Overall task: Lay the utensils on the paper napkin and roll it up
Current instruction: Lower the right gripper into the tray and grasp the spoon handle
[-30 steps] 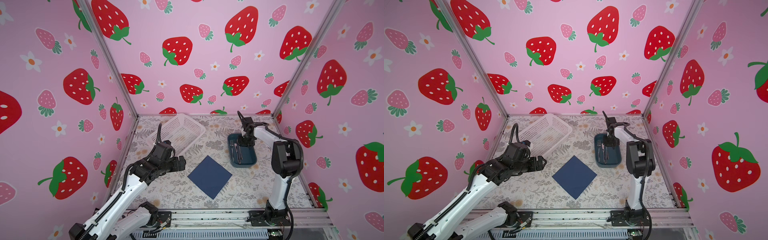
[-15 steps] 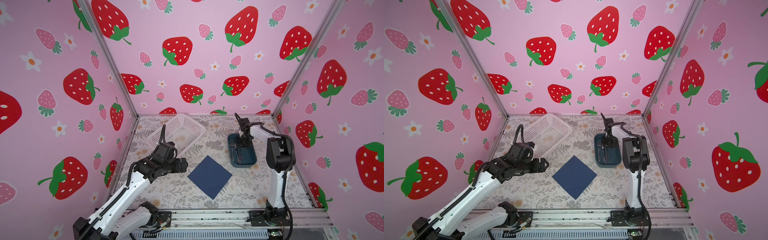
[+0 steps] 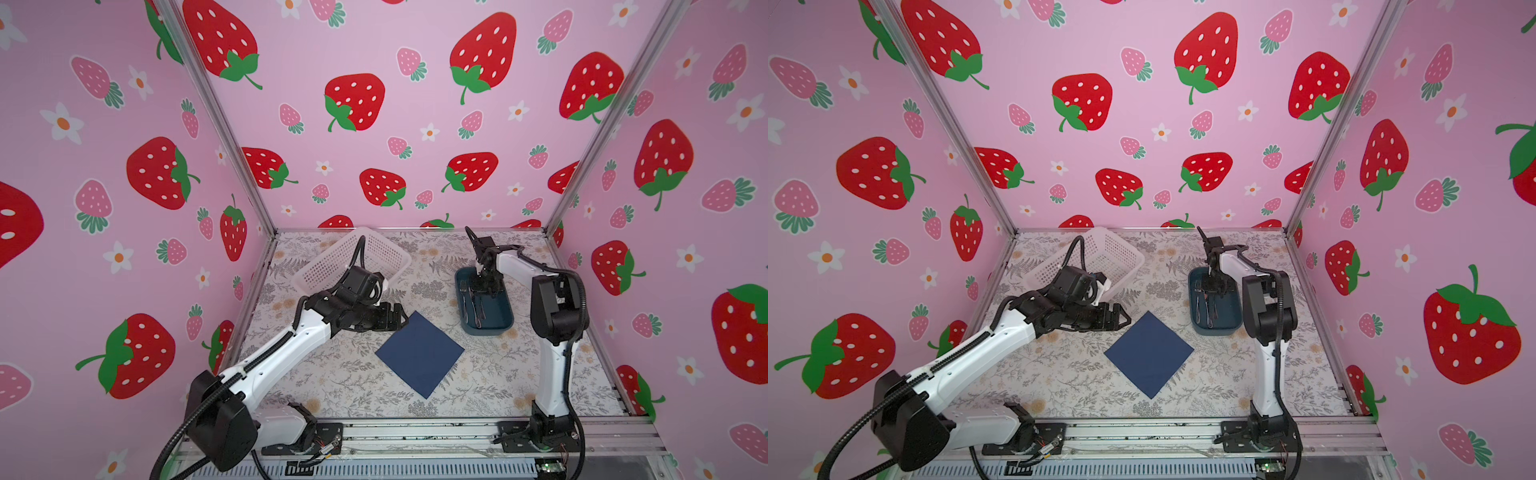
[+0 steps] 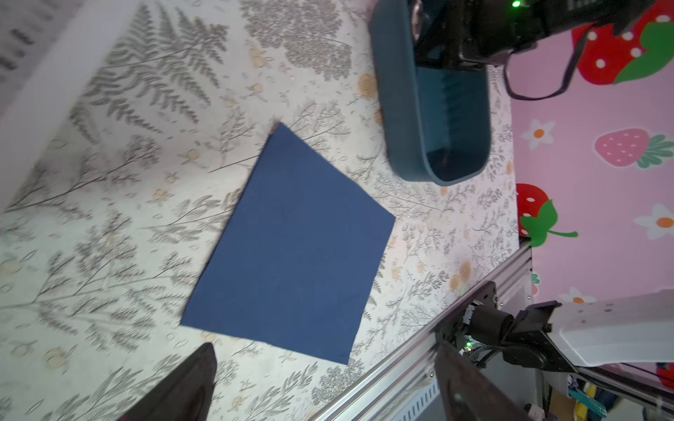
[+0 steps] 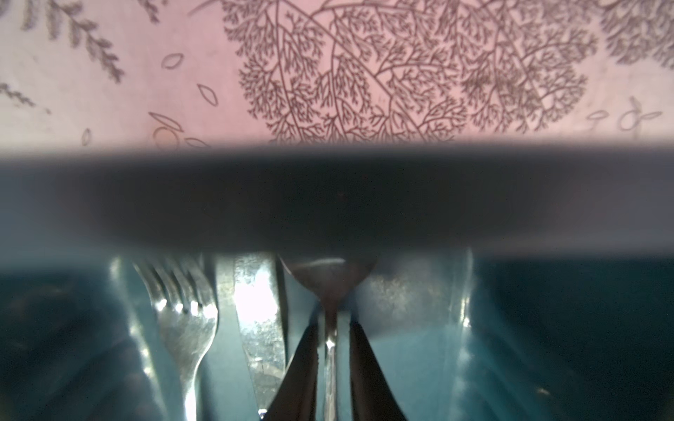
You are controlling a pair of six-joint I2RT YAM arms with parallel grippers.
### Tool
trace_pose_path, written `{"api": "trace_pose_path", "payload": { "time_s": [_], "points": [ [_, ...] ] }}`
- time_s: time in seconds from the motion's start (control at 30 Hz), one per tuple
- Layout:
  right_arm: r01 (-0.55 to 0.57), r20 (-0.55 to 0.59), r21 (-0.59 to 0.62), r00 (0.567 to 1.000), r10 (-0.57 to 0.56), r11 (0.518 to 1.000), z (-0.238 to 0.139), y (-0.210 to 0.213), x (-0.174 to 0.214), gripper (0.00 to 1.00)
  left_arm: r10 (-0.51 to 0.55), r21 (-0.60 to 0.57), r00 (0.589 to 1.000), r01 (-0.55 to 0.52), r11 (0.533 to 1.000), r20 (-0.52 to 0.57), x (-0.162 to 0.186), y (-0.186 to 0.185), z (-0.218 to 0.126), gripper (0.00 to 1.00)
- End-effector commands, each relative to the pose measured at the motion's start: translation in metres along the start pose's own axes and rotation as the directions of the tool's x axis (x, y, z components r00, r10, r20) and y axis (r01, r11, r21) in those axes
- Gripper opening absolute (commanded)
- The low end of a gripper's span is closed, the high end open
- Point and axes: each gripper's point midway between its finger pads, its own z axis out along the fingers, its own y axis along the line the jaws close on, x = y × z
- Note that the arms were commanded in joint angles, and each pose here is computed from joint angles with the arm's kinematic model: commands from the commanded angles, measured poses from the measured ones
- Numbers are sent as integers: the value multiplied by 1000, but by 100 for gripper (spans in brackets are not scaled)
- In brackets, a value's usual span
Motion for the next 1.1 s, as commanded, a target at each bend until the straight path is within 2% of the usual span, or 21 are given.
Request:
{"api": "trace_pose_path", "payload": {
  "time_s": [0.0,0.23,0.47,0.63,1.07],
  "points": [
    [42,-210,31,977,-35,999,42,-6,58,19,68,57,998,-68,996,1,-9,-32,1,95],
    [46,-229,39,973,-36,998,54,-8,65,10,85,57,996,-83,995,-27,-1,-36,9,95],
    [30,-54,67,998,-26,997,0,-11,17,5,104,20,995,-104,994,12,-6,-32,1,95],
    [9,51,43,999,-11,999,-39,-9,-1,3,110,-18,994,-109,994,29,-6,-25,-3,95],
    [-7,146,-13,989,9,1000,-85,-5,-5,2,101,-50,993,-98,994,54,-3,-17,-11,95]
  ]
}}
